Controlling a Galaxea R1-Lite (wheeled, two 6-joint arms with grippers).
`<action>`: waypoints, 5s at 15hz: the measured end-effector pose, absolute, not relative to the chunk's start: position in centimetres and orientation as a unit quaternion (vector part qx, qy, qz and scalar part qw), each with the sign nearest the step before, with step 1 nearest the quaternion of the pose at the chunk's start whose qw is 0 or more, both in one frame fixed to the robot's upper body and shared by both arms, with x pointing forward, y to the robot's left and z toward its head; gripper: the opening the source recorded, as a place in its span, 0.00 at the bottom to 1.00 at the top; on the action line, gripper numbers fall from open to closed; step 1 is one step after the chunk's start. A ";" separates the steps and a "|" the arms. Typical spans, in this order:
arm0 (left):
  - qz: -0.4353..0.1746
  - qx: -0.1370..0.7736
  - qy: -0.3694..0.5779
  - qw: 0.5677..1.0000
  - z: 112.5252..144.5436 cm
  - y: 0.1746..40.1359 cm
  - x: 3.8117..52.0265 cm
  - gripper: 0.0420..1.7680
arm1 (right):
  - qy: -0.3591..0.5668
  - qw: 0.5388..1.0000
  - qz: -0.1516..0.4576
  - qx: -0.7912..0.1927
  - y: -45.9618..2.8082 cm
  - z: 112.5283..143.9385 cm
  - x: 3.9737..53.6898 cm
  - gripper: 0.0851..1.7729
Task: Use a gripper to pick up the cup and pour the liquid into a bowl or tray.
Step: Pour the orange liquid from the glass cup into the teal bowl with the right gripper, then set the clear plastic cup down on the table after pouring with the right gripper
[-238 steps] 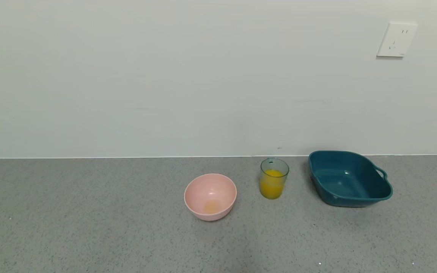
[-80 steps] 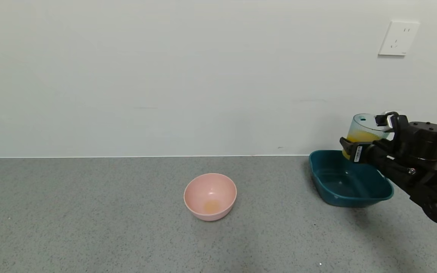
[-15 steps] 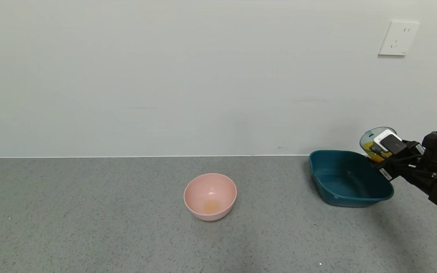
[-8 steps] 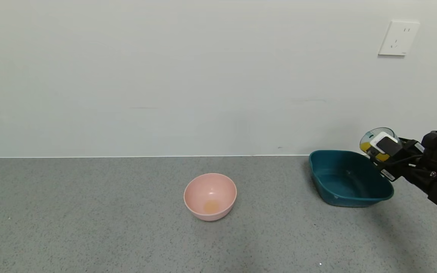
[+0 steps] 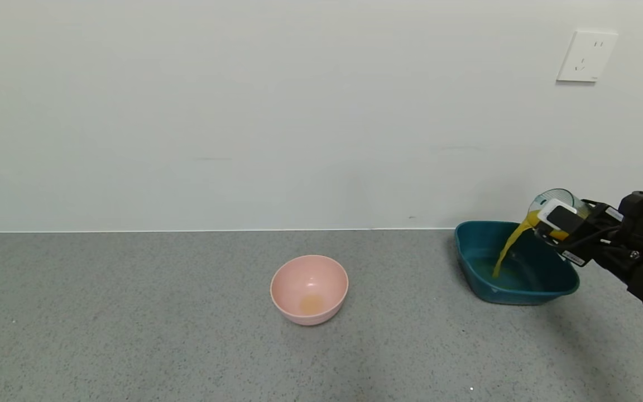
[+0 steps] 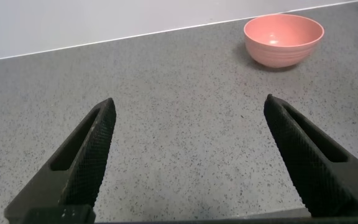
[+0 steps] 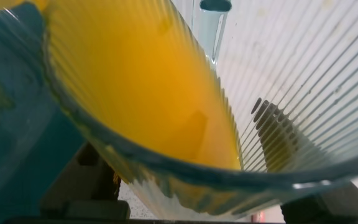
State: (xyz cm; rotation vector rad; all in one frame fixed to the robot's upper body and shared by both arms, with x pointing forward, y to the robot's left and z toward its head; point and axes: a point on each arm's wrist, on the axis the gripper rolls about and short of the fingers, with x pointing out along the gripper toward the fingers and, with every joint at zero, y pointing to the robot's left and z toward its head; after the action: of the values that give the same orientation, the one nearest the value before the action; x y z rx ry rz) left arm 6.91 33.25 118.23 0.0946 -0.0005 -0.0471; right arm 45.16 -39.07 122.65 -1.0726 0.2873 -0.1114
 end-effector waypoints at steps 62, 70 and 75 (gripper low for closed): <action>-0.024 0.048 0.000 0.999 118.2 33.2 6.9 0.97 | 0.130 0.603 -0.017 -0.787 -38.2 124.4 43.8 0.76; -0.024 0.047 0.000 0.999 118.2 33.2 6.9 0.97 | 0.135 0.606 -0.024 -0.783 -38.4 124.4 43.4 0.76; -0.024 0.047 0.000 0.999 118.2 33.2 6.9 0.97 | 0.153 0.676 -0.060 -0.719 -38.2 123.9 42.1 0.76</action>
State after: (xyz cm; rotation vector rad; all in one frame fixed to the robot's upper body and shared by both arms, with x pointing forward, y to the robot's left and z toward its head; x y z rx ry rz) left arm 6.91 33.25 118.23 0.0946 -0.0005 -0.0471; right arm 42.07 -38.17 123.92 -1.6162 0.3446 -0.1346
